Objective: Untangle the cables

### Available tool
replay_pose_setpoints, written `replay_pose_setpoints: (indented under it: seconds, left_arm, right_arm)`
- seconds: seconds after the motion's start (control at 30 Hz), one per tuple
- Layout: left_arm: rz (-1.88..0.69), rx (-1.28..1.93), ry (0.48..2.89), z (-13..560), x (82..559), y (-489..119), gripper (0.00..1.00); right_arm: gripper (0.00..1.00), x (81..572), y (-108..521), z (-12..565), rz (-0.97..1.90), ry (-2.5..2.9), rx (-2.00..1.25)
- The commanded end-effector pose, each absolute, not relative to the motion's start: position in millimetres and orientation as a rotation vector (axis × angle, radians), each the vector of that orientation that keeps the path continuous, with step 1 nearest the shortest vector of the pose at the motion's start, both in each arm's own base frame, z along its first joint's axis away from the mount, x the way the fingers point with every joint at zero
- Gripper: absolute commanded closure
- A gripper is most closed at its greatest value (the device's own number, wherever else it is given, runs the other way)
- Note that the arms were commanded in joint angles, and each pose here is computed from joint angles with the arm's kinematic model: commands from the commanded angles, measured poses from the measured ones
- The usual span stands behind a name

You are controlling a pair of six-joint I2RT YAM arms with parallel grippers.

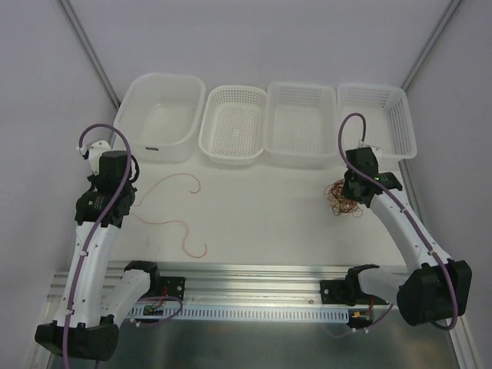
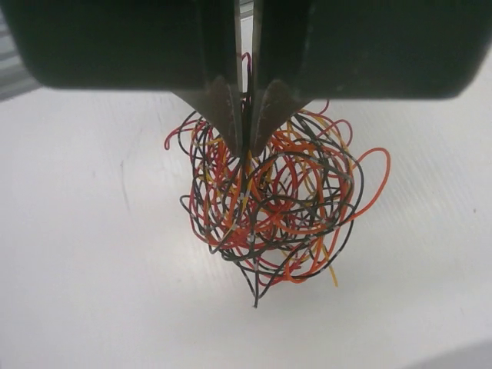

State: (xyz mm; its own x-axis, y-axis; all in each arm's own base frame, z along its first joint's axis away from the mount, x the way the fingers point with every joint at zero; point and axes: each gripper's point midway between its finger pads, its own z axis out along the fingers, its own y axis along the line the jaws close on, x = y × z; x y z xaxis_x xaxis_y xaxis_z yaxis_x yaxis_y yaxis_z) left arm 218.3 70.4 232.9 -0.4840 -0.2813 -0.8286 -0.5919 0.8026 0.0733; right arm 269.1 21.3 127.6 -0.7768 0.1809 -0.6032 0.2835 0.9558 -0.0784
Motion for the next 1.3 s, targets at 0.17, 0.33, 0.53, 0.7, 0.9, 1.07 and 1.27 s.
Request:
replay_pose_setpoints:
  seconds: [0.17,0.33,0.53,0.7,0.9,1.07,1.27]
  left_arm:
    - [0.27,-0.568,2.114,248.5,233.3,49.9,1.0]
    - [0.148,-0.507,2.076,267.1,236.5,34.4,1.0]
    - [-0.028,-0.375,1.975,325.5,239.8,9.3,1.0]
    - [-0.171,-0.285,1.846,395.8,242.9,-11.5,1.0]
    - [-0.252,-0.236,1.705,477.2,257.6,-22.9,1.0]
    - [-0.33,-0.214,1.58,543.9,272.9,-33.0,1.0]
    - [-0.317,-0.224,1.423,607.0,303.7,-27.7,1.0]
  right_arm:
    - [0.99,269.3,41.2,191.4,0.062,2.414,0.259]
    - [0.94,268.1,76.7,163.9,0.259,2.451,0.222]
    - [0.79,254.9,111.7,98.6,0.366,2.594,0.181]
    - [0.5,247.9,123.5,80.7,0.37,2.648,0.126]
    - [0.12,247.2,120.2,107.5,0.347,2.577,0.066]
    - [0.03,238.7,113.9,130.7,0.308,2.517,0.028]
    - [0.03,218.4,119.7,153.3,0.404,2.469,0.008]
